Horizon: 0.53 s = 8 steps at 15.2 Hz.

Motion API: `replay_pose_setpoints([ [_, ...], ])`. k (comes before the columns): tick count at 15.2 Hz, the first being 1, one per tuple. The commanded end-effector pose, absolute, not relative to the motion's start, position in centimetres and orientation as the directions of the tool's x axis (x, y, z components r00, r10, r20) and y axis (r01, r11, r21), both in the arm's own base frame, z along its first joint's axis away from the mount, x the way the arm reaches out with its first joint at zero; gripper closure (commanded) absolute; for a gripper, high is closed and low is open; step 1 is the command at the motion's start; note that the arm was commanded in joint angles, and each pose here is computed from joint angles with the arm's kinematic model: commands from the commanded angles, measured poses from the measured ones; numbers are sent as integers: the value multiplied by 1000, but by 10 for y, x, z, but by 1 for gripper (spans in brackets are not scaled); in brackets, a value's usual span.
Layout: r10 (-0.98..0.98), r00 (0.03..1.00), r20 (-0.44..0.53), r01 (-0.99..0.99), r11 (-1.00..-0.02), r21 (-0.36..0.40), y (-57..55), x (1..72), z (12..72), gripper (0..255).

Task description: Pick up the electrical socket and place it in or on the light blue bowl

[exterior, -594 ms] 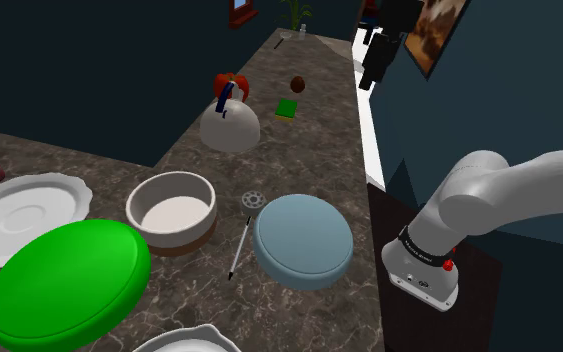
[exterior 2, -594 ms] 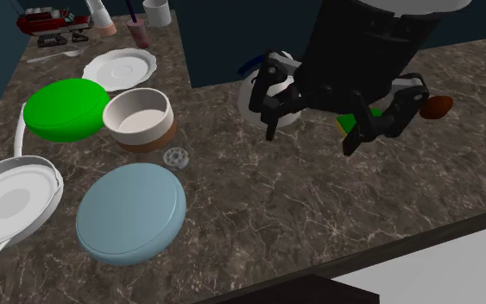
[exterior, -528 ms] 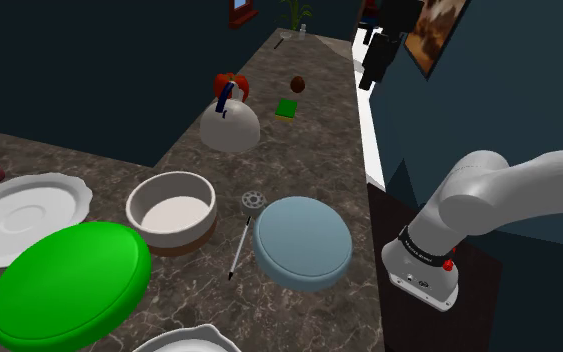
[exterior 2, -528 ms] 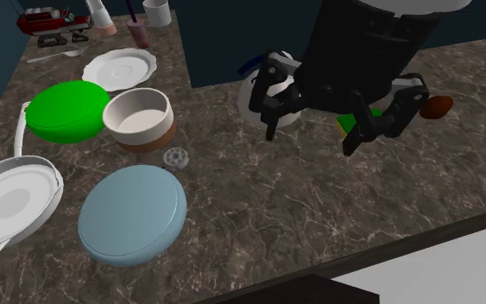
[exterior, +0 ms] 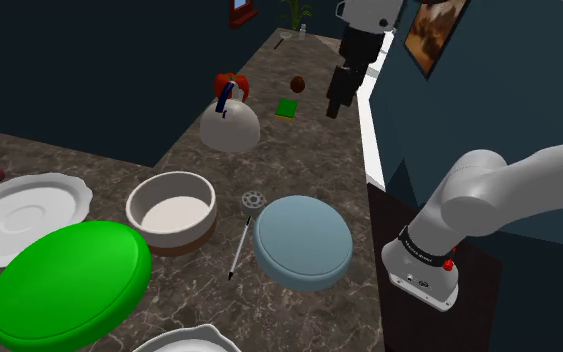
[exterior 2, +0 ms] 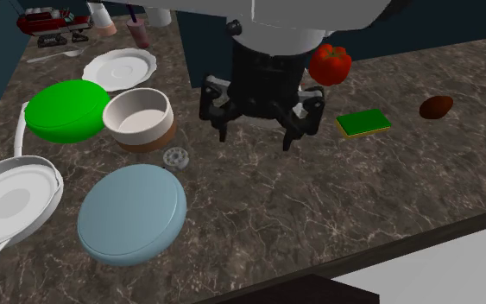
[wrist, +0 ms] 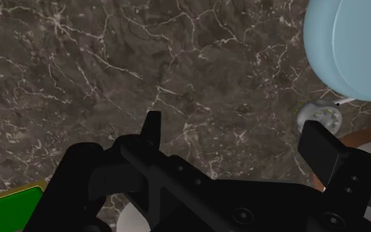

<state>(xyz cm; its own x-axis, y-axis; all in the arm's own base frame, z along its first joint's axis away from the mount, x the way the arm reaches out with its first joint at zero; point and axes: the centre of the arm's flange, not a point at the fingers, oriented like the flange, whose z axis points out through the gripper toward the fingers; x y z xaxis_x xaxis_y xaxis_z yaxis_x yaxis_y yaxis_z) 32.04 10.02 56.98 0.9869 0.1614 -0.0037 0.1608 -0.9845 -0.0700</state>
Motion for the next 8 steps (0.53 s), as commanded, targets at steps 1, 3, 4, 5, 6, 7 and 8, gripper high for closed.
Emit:
replay_pose_setpoints([
  [1,173,985,-2,173,-983,-63,122,325,552,0],
  [3,186,983,-2,185,-981,-57,143,330,536,0],
  [4,192,981,-1,191,-980,-54,154,333,528,0],
  [5,198,980,-1,197,-979,-50,165,336,520,0],
  [6,204,979,-1,203,-978,-47,175,338,512,0],
  [7,210,978,-1,209,-977,-44,186,340,504,0],
  [8,216,976,-1,215,-976,-41,197,343,496,0],
])
